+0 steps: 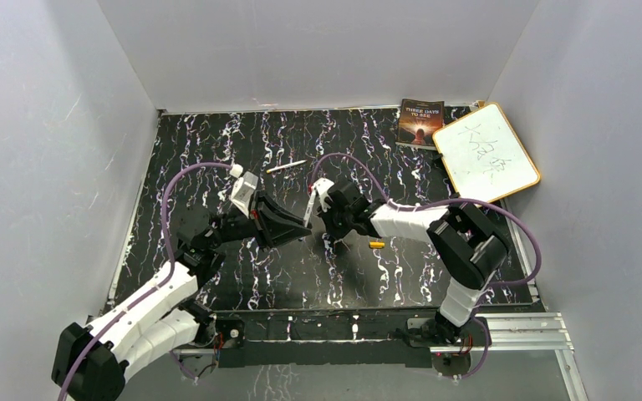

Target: Insert the pens into the pen caps

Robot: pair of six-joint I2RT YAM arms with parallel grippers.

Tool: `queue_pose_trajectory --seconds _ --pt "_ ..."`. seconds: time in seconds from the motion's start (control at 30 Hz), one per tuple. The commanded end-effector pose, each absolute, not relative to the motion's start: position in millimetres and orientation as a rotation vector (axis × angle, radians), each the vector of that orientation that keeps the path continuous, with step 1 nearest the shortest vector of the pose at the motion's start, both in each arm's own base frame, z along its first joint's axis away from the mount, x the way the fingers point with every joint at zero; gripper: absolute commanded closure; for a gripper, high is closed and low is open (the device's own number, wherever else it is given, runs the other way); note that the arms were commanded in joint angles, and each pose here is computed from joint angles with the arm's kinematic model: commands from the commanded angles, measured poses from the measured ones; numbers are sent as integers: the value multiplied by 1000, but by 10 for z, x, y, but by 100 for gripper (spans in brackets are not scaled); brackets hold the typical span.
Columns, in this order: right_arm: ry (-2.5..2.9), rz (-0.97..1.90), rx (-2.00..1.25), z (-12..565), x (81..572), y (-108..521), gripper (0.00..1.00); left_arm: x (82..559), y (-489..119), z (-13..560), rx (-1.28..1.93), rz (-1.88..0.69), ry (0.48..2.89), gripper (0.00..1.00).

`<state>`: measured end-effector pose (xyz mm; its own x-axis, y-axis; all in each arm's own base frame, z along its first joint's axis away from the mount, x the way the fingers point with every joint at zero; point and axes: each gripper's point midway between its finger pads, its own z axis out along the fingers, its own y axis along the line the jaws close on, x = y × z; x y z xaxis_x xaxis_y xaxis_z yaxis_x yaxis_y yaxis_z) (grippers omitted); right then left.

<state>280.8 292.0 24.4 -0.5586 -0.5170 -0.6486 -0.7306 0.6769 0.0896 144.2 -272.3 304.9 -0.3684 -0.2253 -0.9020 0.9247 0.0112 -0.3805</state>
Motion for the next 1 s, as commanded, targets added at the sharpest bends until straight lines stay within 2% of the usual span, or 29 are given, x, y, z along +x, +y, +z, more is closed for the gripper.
queue_pose_trajectory --seconds 0.0,0.57,0.97 --pt "2319 382 -884 256 3064 2792 100 1402 -2693 3212 815 -1504 1279 100" --pt "2330 374 -835 422 2984 2482 100 1569 -2715 3300 776 -1443 1295 100" --pt "2332 362 -794 384 3294 2476 100 1555 -2691 3265 766 -1437 1315 100"
